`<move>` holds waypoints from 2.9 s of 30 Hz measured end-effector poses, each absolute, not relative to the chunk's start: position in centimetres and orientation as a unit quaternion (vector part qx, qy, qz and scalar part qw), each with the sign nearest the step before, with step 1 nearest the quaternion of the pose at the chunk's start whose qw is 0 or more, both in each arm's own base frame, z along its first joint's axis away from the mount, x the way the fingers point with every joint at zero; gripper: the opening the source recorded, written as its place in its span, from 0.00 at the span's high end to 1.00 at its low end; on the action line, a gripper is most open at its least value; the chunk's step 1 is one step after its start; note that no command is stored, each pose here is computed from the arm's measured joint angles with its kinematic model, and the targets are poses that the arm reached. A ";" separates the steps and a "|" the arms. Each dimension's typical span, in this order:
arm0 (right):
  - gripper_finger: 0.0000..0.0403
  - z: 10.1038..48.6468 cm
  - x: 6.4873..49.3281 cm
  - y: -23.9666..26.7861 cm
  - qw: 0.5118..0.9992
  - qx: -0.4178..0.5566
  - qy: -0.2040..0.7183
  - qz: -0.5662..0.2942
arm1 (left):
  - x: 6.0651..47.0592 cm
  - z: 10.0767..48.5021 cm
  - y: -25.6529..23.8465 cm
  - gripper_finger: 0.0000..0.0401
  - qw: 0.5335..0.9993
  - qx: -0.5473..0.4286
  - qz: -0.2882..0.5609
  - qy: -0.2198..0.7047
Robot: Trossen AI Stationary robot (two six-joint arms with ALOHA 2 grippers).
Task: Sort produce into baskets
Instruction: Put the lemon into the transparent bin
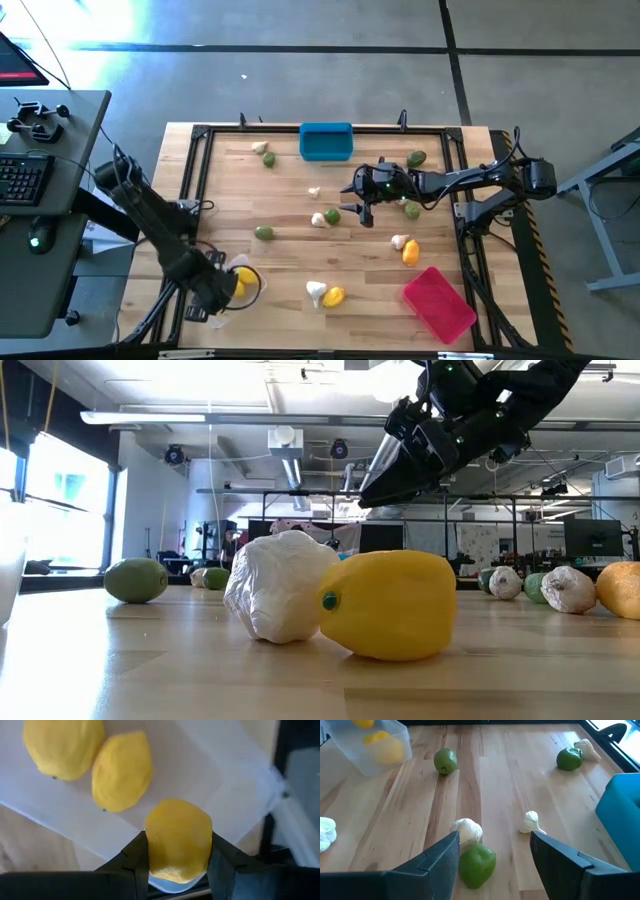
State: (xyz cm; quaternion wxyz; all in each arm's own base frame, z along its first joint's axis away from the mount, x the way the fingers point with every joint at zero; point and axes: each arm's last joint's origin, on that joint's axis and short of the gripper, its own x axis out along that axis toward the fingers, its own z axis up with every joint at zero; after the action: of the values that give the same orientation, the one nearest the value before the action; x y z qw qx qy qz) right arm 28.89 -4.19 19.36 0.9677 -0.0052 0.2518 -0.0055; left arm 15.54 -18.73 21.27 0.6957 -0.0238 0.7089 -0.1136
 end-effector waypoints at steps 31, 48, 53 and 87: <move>0.42 19.2 28.8 -4.2 0.966 -0.006 0.260 -0.005 | 16.4 19.7 -18.7 0.48 0.630 -0.046 -0.126 0.765; 0.57 19.2 28.8 -4.1 0.965 -0.039 0.261 0.005 | 16.3 24.6 -15.0 0.84 0.729 -0.090 -0.119 0.667; 0.76 19.2 28.8 -4.1 0.964 -0.054 0.262 0.009 | 17.3 25.0 -12.2 0.99 0.808 -0.090 -0.097 0.574; 1.00 17.9 27.5 -3.3 0.928 0.101 0.353 -0.056 | 21.7 18.8 2.9 1.00 0.996 -0.035 -0.001 0.077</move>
State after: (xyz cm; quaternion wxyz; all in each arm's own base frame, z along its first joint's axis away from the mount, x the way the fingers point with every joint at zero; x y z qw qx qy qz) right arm 27.51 -3.28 17.95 0.9283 0.1012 0.3534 -0.0556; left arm 21.68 2.92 18.77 0.9964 -0.0350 0.0767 -0.0015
